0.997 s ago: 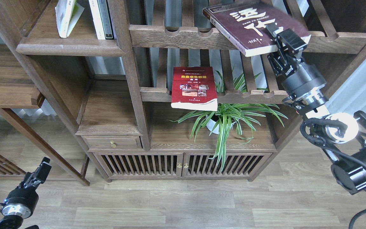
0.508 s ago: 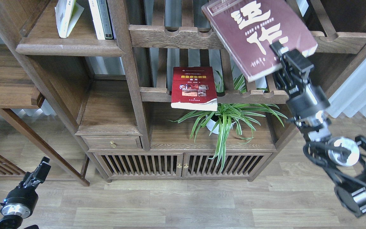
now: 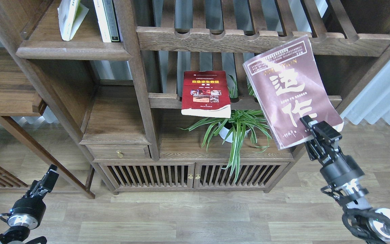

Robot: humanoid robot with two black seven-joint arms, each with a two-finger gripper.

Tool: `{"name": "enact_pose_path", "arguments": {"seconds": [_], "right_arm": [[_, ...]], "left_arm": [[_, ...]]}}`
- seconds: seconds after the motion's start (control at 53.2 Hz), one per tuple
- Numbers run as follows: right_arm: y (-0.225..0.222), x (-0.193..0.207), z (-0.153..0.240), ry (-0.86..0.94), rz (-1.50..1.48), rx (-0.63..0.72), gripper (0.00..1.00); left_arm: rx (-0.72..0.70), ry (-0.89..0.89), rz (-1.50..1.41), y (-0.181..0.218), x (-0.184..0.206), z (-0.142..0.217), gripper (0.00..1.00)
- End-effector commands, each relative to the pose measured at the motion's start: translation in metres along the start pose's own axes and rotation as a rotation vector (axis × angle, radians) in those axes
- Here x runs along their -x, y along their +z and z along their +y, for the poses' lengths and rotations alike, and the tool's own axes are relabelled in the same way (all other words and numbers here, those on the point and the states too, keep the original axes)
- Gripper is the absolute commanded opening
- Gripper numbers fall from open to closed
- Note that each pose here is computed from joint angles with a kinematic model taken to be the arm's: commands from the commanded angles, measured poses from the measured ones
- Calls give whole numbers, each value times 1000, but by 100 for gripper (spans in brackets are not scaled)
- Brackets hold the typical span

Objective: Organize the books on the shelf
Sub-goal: 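Pull the dark red book down off the shelf with the right gripper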

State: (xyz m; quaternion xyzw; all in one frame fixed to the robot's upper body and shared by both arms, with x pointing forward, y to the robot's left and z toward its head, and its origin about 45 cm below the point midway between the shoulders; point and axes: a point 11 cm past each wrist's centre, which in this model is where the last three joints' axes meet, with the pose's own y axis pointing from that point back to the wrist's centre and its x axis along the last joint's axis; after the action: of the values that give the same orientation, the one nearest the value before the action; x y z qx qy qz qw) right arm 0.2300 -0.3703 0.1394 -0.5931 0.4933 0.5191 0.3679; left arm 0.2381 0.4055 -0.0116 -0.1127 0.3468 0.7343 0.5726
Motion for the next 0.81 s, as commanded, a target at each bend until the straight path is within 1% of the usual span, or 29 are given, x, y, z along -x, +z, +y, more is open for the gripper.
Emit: {"name": "enact_pose_path", "arguments": {"seconds": [0.0, 0.169, 0.376, 0.527, 0.64, 0.677, 0.752, 0.79], "right_arm": [[-10, -20, 19, 82, 27, -10, 4], [-9, -43, 45, 177, 33, 13, 4], [23, -70, 66, 274, 10, 124, 4], [42, -86, 77, 329, 14, 206, 4], [56, -88, 74, 328, 9, 246, 4], [60, -88, 71, 321, 6, 255, 4], [73, -87, 59, 294, 6, 285, 4], [78, -87, 54, 286, 7, 298, 4]], "left_arm": [[-10, -6, 1, -5, 3, 0, 100], [-41, -28, -6, -15, 9, 1, 100], [-96, -50, -43, -27, 11, 5, 100], [-104, -62, -36, -32, 17, 4, 100], [-101, -88, -20, -36, 31, -4, 100], [-94, -90, -12, -36, 35, -6, 100], [-107, -127, 10, -48, 55, -11, 100], [-110, -133, 8, -50, 57, -12, 100]]}}
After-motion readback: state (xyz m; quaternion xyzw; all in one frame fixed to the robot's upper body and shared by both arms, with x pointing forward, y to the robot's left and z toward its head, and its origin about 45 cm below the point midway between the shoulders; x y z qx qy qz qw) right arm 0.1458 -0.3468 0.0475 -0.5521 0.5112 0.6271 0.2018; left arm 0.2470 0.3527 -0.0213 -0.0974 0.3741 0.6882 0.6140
